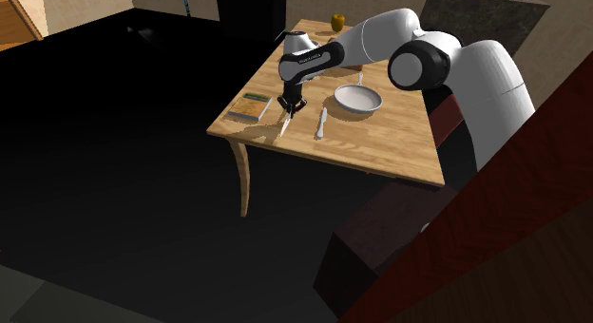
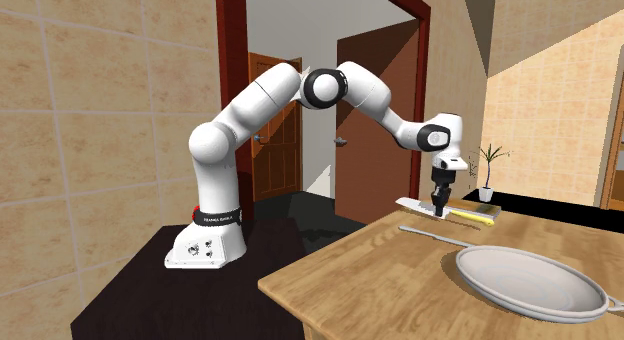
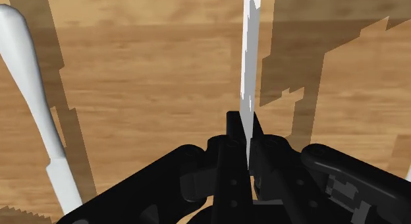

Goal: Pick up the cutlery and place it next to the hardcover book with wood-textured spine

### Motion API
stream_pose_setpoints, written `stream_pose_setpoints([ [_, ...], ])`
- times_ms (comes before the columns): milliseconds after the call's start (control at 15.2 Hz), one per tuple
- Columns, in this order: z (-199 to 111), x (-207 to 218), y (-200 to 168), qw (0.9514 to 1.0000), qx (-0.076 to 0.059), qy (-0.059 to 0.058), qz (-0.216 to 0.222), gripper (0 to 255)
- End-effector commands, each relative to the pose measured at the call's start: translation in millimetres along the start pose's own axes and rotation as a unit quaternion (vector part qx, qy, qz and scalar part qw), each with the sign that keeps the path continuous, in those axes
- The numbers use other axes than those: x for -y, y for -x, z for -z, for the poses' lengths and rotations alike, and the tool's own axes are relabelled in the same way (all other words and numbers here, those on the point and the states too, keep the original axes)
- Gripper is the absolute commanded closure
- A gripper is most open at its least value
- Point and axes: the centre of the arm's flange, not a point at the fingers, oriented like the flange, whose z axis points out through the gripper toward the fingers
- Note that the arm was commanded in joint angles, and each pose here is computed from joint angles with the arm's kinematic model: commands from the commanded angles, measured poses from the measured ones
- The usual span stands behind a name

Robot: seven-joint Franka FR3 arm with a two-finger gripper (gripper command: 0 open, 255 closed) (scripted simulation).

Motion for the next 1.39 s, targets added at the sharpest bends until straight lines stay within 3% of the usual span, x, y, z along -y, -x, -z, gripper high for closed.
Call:
stream_pose_setpoints([
  [0,-0.1,0.1,0.0,1.0,0.0,0.0,0.0,255],
  [132,-0.1,0.1,0.0,1.0,0.0,0.0,0.0,255],
  [198,-0.1,0.1,0.0,1.0,0.0,0.0,0.0,0],
  [528,-0.1,0.1,0.0,1.0,0.0,0.0,0.0,0],
  [792,49.8,0.1,0.0,1.0,0.0,0.0,0.0,0],
  [1320,49.8,0.1,0.0,1.0,0.0,0.0,0.0,0],
])
